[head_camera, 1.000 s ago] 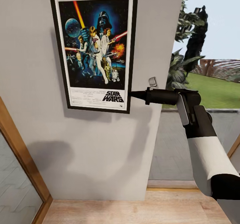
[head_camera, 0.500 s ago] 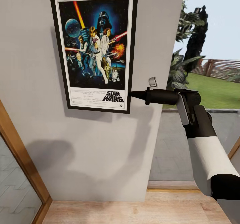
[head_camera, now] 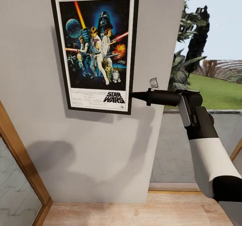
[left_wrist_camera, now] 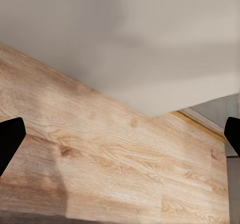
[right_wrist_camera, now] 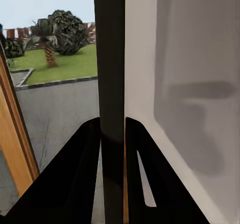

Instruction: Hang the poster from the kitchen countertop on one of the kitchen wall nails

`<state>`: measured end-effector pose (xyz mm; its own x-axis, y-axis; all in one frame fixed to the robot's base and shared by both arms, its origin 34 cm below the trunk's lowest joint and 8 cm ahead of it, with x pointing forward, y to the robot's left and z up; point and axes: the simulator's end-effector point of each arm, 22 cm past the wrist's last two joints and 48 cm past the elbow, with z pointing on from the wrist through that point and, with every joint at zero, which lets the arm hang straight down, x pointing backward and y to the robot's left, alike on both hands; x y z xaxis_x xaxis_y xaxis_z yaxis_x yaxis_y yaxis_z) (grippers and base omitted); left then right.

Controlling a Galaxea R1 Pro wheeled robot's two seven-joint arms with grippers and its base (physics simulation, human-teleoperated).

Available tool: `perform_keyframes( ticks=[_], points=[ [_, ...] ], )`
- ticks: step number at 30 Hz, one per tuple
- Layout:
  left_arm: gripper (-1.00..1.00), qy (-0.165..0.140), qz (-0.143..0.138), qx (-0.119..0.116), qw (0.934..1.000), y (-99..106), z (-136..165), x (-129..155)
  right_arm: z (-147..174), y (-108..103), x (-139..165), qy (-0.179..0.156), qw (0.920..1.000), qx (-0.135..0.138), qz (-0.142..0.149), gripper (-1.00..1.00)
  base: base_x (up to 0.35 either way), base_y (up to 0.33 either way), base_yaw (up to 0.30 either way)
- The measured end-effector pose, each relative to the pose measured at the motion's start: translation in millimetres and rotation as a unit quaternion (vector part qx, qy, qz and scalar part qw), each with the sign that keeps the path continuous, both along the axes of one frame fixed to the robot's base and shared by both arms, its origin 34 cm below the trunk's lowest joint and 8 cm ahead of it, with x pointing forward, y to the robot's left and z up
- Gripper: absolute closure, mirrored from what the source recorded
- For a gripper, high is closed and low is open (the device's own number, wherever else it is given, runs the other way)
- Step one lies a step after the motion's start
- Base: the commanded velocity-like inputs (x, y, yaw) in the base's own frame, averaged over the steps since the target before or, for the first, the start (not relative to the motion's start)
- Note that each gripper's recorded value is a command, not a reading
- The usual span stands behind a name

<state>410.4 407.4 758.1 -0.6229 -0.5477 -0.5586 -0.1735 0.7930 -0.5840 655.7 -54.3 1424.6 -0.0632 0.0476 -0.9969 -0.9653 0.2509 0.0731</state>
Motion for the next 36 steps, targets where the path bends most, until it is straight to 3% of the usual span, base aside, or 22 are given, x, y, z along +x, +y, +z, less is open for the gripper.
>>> perform_keyframes(
  ticks=[24,36],
  points=[
    [-1.0,0.0,0.001,0.005,1.0,7.4,1.8,-0.3,-0.3,-0.1,0.1,0.0,1.0,0.0,-0.001,1.0,0.009,0.117,0.0],
    [-1.0,0.0,0.001,0.006,1.0,8.7,2.0,-0.4,-0.5,-0.1,0.4,0.0,1.0,0.0,-0.001,1.0,0.005,0.022,0.0]
  ],
)
